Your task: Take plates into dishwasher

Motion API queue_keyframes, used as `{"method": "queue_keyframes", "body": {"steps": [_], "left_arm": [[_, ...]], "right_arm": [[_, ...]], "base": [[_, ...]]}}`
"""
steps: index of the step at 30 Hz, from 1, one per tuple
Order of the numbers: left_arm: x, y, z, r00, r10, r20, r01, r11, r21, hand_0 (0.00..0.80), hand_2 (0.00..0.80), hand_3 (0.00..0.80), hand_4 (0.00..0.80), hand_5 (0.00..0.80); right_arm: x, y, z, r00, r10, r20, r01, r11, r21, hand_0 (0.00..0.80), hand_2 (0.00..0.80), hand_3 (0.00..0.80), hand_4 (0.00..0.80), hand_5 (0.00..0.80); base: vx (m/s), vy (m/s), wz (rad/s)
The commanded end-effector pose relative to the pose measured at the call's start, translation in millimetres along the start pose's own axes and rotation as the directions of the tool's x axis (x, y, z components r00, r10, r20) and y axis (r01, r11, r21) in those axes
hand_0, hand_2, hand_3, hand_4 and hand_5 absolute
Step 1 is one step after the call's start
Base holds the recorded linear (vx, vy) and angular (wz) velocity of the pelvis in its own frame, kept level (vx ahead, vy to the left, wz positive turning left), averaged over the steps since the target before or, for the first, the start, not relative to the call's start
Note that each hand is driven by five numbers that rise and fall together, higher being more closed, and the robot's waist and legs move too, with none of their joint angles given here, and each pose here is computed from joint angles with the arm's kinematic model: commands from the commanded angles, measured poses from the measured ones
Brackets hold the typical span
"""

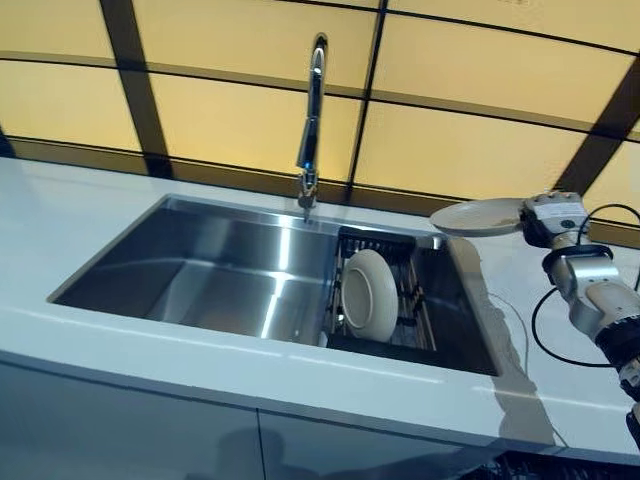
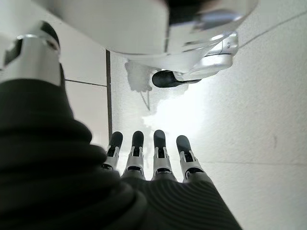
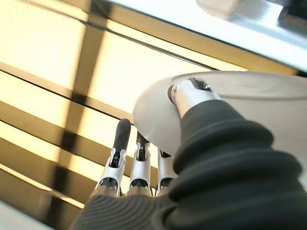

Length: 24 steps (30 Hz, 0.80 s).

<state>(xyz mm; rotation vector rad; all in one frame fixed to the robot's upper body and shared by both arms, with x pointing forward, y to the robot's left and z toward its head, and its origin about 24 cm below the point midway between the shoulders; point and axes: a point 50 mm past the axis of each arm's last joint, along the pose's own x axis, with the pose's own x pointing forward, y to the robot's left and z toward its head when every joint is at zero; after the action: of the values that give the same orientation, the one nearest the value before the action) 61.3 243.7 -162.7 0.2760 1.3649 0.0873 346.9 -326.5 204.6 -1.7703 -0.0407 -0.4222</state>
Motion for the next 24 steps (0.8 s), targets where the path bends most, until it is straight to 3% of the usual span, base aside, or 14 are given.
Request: {"method": "queue_keyframes", "body": {"steps": [1, 5, 11, 18, 24], "left_arm": [[2, 6, 15, 0.999, 0.038, 0.023, -0.039, 0.998, 0.041, 0.000, 0.000, 0.000, 0.000, 0.000], [2, 4, 21, 0.998, 0.056, 0.040, -0.055, 0.998, -0.020, 0.000, 0.000, 0.000, 0.000, 0.000], [2, 6, 23, 0.997, 0.074, 0.029, -0.072, 0.996, -0.053, 0.000, 0.000, 0.000, 0.000, 0.000], [1, 23, 30, 0.986, 0.161, 0.038, -0.145, 0.950, -0.276, 0.000, 0.000, 0.000, 0.000, 0.000], [0, 20, 37, 0.982, 0.176, 0.062, -0.151, 0.944, -0.294, 0.000, 0.000, 0.000, 0.000, 0.000]], "right_arm": [[6, -42, -27, 0.987, -0.145, -0.067, 0.149, 0.987, 0.062, 0.800, 0.800, 0.800, 0.800, 0.800], [0, -37, -26, 0.989, -0.140, -0.050, 0.145, 0.982, 0.121, 0.800, 0.800, 0.800, 0.800, 0.800], [0, -39, -29, 0.982, -0.163, -0.095, 0.177, 0.970, 0.166, 0.800, 0.800, 0.800, 0.800, 0.800], [-5, -40, -24, 0.974, -0.192, -0.120, 0.217, 0.944, 0.247, 0.800, 0.800, 0.800, 0.800, 0.800], [-5, -39, -28, 0.971, -0.193, -0.143, 0.227, 0.933, 0.279, 0.800, 0.800, 0.800, 0.800, 0.800]], "base": [[-0.036, 0.049, -0.16], [-0.035, 0.064, -0.22], [-0.039, 0.060, -0.73], [-0.133, 0.010, -0.44], [-0.253, -0.014, -0.45]]}}
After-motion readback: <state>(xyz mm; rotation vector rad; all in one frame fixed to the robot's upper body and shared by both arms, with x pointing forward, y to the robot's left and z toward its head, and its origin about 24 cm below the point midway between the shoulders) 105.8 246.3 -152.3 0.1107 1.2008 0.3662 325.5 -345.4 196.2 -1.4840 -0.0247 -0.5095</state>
